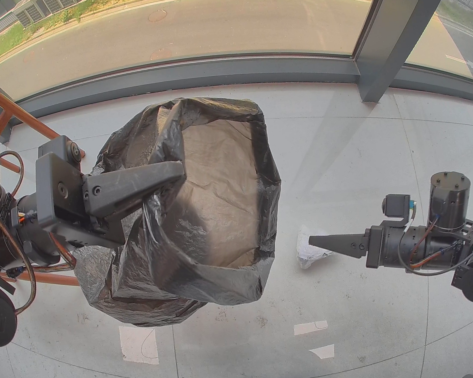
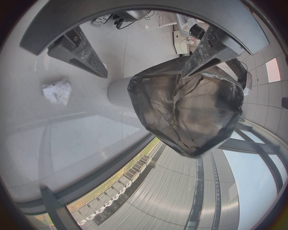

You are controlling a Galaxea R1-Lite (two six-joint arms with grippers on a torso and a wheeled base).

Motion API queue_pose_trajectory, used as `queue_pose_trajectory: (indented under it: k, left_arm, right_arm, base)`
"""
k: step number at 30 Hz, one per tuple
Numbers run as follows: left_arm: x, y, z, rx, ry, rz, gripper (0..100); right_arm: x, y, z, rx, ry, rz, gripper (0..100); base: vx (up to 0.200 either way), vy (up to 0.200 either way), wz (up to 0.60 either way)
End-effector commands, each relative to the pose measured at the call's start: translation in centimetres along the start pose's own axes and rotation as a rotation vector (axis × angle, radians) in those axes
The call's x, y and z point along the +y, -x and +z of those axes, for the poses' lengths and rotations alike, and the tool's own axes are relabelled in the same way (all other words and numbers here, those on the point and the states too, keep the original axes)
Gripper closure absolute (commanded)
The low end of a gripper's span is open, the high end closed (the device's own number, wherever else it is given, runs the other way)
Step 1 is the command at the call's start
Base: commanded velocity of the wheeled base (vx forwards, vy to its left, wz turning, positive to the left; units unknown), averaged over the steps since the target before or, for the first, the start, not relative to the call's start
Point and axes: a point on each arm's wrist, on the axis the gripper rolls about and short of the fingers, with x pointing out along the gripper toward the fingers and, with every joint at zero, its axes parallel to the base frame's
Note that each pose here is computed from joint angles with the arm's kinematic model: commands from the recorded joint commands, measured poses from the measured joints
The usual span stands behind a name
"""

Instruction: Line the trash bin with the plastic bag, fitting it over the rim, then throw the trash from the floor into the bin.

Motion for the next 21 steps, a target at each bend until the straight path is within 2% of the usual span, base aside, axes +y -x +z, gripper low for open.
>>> queue_pose_trajectory:
  k: [1,10,17,21]
  left_arm:
    - [0.3,-0.2,-0.2,0.015,0.015,-0.003,100]
    - [0.0,-0.8,-0.6,0.042,0.062,-0.025,100]
    - [0.1,-0.8,-0.8,0.078,0.072,-0.039,100]
    - [0.1,-1.0,-1.0,0.09,0.079,-0.044,100]
  right_arm:
    - [-2.6,-1.9,-1.8,0.05,-0.039,-0.031,0]
    - [-3.7,-4.6,-1.2,0.01,-0.015,0.013,0]
    - [-2.5,-6.3,-0.5,0.0,-0.022,0.089,0]
    - [-2.7,-7.7,0.0,-0.017,-0.034,0.11,0]
  base:
    - [0.0,0.0,0.0]
    - [0.0,0.0,0.0]
    - [0.0,0.0,0.0]
    - [0.0,0.0,0.0]
